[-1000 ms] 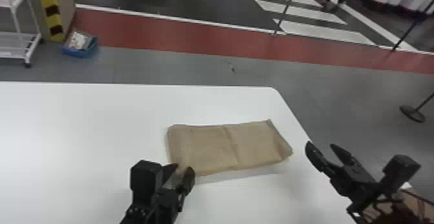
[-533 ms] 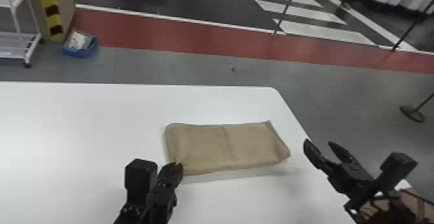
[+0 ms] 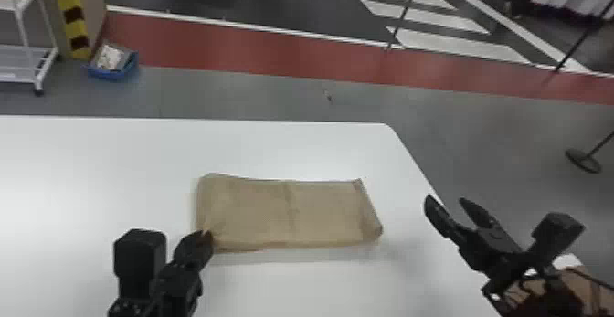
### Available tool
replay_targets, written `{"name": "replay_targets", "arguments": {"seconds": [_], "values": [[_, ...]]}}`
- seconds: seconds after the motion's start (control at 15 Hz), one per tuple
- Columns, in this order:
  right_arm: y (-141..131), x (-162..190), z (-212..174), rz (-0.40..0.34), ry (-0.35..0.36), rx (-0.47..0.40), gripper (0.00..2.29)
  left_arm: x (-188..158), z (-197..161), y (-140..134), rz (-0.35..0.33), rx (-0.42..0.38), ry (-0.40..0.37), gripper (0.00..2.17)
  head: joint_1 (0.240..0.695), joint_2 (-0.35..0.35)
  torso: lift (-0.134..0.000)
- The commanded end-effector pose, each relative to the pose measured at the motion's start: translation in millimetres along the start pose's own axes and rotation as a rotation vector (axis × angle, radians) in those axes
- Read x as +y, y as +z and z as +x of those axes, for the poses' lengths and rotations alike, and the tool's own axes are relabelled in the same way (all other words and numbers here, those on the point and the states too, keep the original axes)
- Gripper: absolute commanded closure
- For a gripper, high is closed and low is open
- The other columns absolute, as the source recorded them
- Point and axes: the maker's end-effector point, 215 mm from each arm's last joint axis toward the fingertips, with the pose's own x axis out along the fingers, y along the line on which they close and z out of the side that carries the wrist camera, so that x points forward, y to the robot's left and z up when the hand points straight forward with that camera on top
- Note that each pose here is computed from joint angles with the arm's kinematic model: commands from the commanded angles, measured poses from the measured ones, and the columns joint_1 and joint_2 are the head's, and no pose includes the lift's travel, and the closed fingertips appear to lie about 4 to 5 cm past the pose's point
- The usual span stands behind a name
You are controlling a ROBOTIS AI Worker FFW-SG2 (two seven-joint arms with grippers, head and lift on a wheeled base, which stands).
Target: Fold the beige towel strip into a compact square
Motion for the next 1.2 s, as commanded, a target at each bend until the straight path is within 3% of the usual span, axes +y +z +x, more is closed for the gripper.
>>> {"name": "replay_targets", "arguments": {"seconds": [0.0, 0.4, 0.87, 1.0, 1.07, 1.13], "values": [[-2, 7, 3, 0.0, 0.01, 0.003, 0.09, 27, -16, 3, -0.002, -0.002, 0.041, 1.71, 0.695, -0.35, -0.124], [-8, 27, 15, 0.0, 0.032, 0.013, 0.09, 71, -53, 10, -0.022, -0.019, 0.11, 1.71, 0.695, -0.35, -0.124], [-11, 45, 29, 0.003, 0.045, 0.025, 0.09, 54, -53, 1, -0.026, 0.005, 0.077, 1.69, 0.695, -0.35, -0.124], [-13, 51, 33, 0.009, 0.056, 0.033, 0.09, 53, -53, 4, -0.026, -0.001, 0.067, 1.31, 0.695, -0.35, -0.124], [-14, 53, 34, 0.009, 0.059, 0.036, 0.09, 52, -53, 9, -0.023, -0.014, 0.061, 0.56, 0.695, -0.35, -0.124], [-15, 55, 35, 0.006, 0.058, 0.037, 0.09, 54, -54, 18, -0.023, -0.033, 0.065, 0.12, 0.695, -0.35, -0.124]]}}
